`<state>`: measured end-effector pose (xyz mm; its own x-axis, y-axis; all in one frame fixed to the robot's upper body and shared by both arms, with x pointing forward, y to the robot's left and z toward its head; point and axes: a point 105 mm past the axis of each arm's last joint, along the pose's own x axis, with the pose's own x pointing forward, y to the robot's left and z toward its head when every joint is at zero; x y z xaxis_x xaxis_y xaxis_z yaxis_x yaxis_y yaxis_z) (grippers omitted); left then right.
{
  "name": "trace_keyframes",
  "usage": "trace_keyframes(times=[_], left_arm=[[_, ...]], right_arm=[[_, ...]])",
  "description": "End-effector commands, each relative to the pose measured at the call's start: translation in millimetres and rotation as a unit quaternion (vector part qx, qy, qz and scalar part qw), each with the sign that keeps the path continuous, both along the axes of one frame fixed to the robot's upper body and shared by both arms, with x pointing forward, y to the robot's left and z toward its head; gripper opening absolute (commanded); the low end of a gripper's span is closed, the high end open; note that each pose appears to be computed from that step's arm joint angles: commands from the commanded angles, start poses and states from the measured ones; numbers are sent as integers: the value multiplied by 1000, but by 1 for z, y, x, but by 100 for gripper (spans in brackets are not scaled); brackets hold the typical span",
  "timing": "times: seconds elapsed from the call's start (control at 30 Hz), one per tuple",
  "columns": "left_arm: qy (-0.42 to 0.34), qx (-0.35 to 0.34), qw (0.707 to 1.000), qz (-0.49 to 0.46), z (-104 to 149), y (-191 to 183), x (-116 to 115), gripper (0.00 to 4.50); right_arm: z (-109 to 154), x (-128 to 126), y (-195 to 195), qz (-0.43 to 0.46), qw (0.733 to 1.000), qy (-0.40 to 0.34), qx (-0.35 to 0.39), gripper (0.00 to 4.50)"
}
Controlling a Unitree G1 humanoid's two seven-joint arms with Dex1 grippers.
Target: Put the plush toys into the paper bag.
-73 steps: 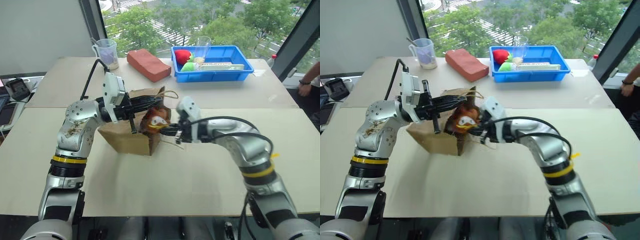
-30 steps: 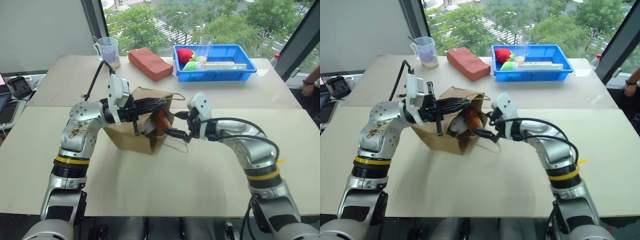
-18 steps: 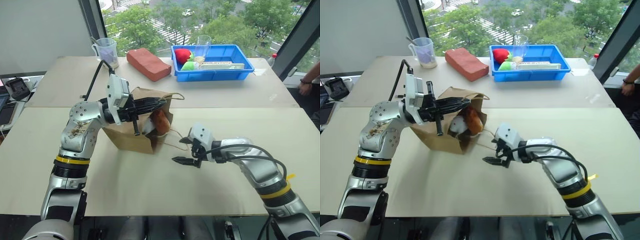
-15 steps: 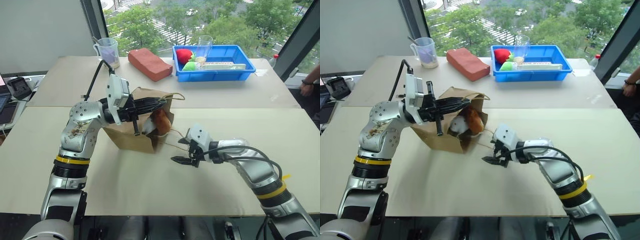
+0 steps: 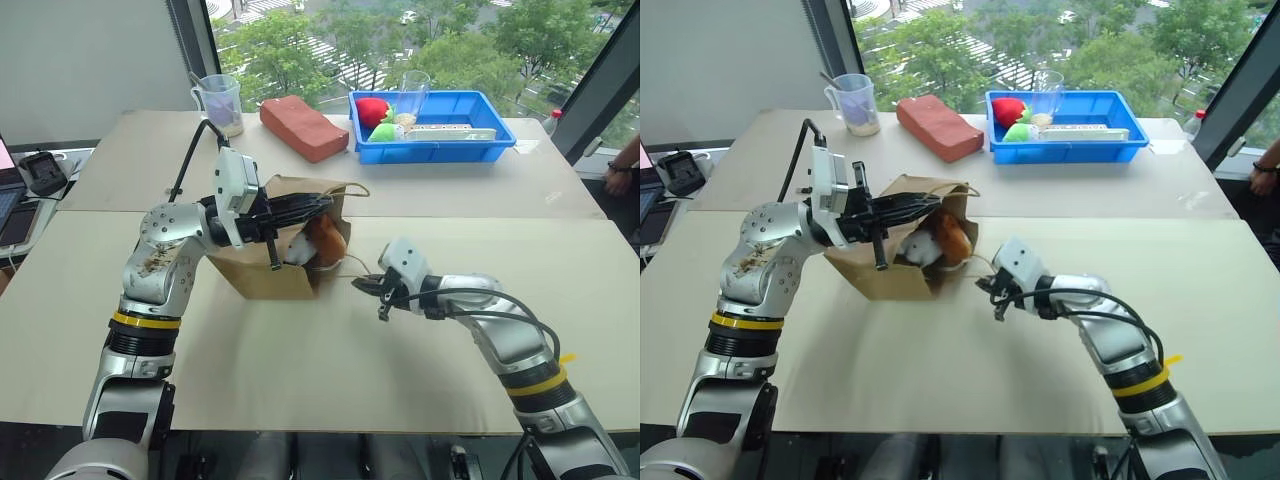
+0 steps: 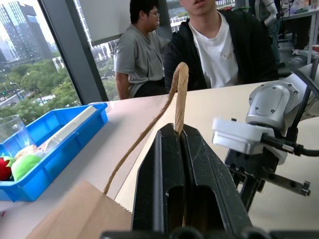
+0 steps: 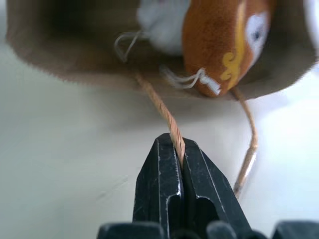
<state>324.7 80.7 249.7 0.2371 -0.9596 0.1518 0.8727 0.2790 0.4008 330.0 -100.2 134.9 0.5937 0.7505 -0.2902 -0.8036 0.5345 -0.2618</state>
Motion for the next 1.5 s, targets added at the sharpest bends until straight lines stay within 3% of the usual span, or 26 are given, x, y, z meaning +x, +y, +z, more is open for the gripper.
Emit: trace_keyframes(times=[0.03, 0.33, 0.53, 0.63, 0.8, 1.03, 1.23, 1.5], left_arm=[[-22, -9, 1000, 17, 15, -4, 10, 0], [-32, -60, 998, 12, 40, -37, 40, 0], [-42, -66, 997, -4, 54, -39, 45, 0], [-31, -62, 997, -14, 53, -35, 44, 0], [1, -10, 1000, -30, 27, -29, 42, 0], [18, 16, 1000, -17, 17, -16, 44, 0], [0, 20, 1000, 5, 28, -11, 52, 0], [22, 40, 999, -2, 6, -4, 44, 0]], right_arm=[[49, -1, -11, -20, 994, -100, 27, 5], [122, -18, -12, -47, 952, -301, 39, 5], [148, -33, 1, -24, 933, -355, 57, 5], [153, -41, 9, -3, 934, -348, 75, 5], [144, -44, 23, 33, 951, -295, 87, 5], [110, -36, 47, 73, 979, -173, 79, 5], [121, -16, 61, 55, 981, -156, 104, 5], [120, -10, 73, 59, 983, -144, 94, 5]])
